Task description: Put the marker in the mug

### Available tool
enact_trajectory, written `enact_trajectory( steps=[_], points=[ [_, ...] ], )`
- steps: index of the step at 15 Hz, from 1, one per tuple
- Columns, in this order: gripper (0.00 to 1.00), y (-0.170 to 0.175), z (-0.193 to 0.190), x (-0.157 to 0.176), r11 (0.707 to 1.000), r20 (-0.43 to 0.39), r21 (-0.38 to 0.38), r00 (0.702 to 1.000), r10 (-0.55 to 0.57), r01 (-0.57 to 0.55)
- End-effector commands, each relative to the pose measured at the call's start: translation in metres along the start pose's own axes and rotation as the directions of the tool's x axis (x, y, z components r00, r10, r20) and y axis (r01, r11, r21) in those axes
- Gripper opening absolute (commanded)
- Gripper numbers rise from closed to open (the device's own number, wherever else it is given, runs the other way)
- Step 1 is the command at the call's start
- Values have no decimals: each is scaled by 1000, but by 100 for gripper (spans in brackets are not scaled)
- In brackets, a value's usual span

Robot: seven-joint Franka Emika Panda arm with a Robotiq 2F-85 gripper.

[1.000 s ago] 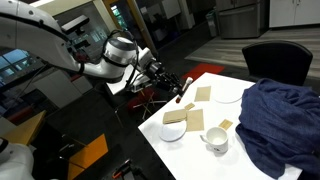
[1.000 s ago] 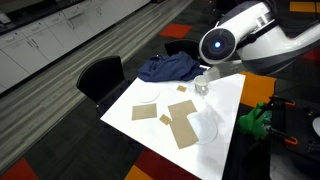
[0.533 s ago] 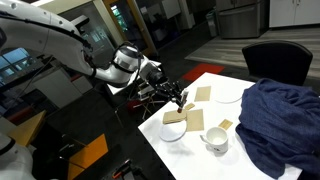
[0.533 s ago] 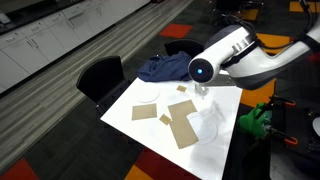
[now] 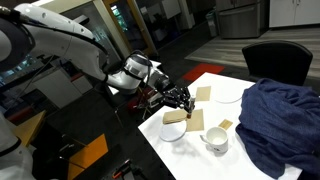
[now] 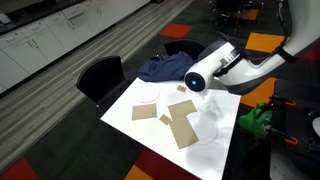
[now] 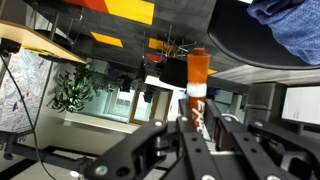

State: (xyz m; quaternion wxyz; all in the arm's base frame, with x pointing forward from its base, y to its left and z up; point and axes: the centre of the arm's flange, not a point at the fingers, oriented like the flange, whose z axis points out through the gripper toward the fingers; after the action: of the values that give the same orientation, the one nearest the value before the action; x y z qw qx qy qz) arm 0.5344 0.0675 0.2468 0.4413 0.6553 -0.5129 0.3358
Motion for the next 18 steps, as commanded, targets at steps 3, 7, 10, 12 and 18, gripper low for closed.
enact_trajectory(
  steps=[3,7,10,12,18],
  points=[
    [5,-2,2,1,999,-24,-20,999,42,-43],
    [5,-11,10,-13,989,-96,19,985,147,-145],
    [5,-19,21,-25,986,-127,62,978,164,-157],
    [5,-23,29,-34,987,-141,78,979,151,-141],
    [5,-38,44,-58,991,-174,94,979,109,-94]
  ],
)
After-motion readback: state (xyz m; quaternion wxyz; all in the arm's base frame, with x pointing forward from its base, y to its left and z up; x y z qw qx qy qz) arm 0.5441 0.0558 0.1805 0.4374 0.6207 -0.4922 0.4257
